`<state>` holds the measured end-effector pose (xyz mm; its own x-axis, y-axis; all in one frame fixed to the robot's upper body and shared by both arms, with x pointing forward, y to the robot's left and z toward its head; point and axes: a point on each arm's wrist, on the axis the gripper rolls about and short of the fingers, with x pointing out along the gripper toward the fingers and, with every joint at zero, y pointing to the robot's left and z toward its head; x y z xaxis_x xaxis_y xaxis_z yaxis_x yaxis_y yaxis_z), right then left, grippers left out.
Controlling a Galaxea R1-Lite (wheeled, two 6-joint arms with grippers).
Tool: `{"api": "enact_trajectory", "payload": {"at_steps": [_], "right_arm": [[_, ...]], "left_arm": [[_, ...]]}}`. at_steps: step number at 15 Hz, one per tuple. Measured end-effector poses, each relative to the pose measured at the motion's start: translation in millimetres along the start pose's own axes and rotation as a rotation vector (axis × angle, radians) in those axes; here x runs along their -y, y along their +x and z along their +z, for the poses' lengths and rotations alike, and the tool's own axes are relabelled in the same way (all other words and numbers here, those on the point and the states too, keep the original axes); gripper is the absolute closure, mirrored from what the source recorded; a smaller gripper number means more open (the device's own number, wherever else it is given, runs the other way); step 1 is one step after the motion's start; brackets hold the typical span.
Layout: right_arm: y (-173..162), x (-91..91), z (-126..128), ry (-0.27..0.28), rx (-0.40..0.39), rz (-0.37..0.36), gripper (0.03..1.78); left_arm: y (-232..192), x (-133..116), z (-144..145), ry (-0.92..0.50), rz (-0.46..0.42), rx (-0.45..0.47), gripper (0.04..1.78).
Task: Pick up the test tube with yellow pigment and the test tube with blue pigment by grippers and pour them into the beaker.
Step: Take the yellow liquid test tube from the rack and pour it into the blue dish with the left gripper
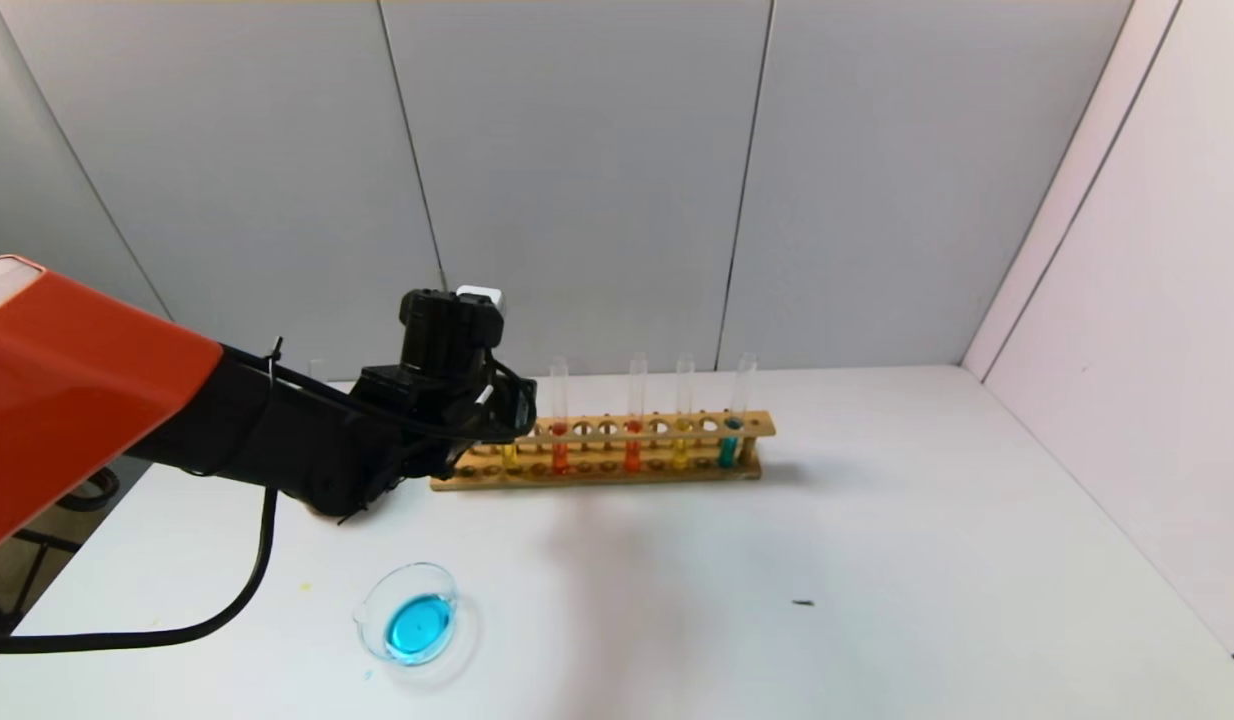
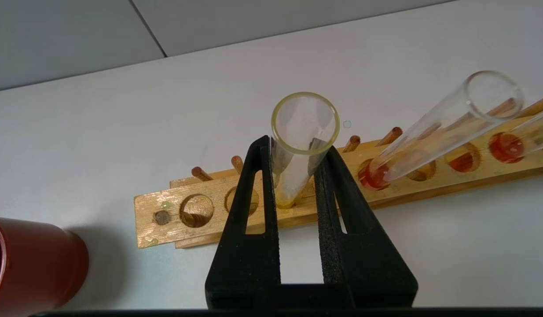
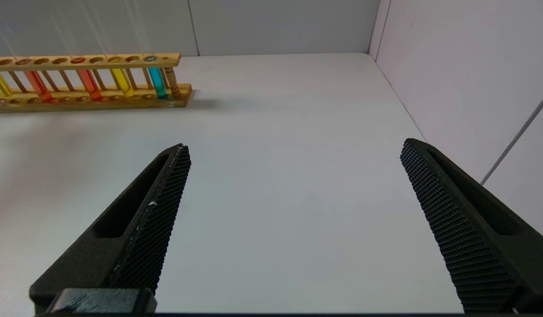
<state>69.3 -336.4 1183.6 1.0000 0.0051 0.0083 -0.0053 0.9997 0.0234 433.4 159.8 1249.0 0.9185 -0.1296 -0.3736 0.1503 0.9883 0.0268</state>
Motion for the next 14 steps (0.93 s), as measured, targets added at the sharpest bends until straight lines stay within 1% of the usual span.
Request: {"api": "enact_trajectory", "payload": {"at_steps": [4, 10, 14], "right_arm": [[0, 0.0, 0, 0.000, 0.000, 0.000, 0.07], [0, 0.0, 0, 0.000, 0.000, 0.000, 0.07], [0, 0.0, 0, 0.000, 0.000, 0.000, 0.07]], "left_arm": [[-15, -3, 24, -0.010, -0.001, 0.032, 1.52], [-23, -7, 45, -0.024, 0.007, 0.071, 1.52], [-38, -10, 70, -0.037, 0.006, 0.100, 1.52]]}}
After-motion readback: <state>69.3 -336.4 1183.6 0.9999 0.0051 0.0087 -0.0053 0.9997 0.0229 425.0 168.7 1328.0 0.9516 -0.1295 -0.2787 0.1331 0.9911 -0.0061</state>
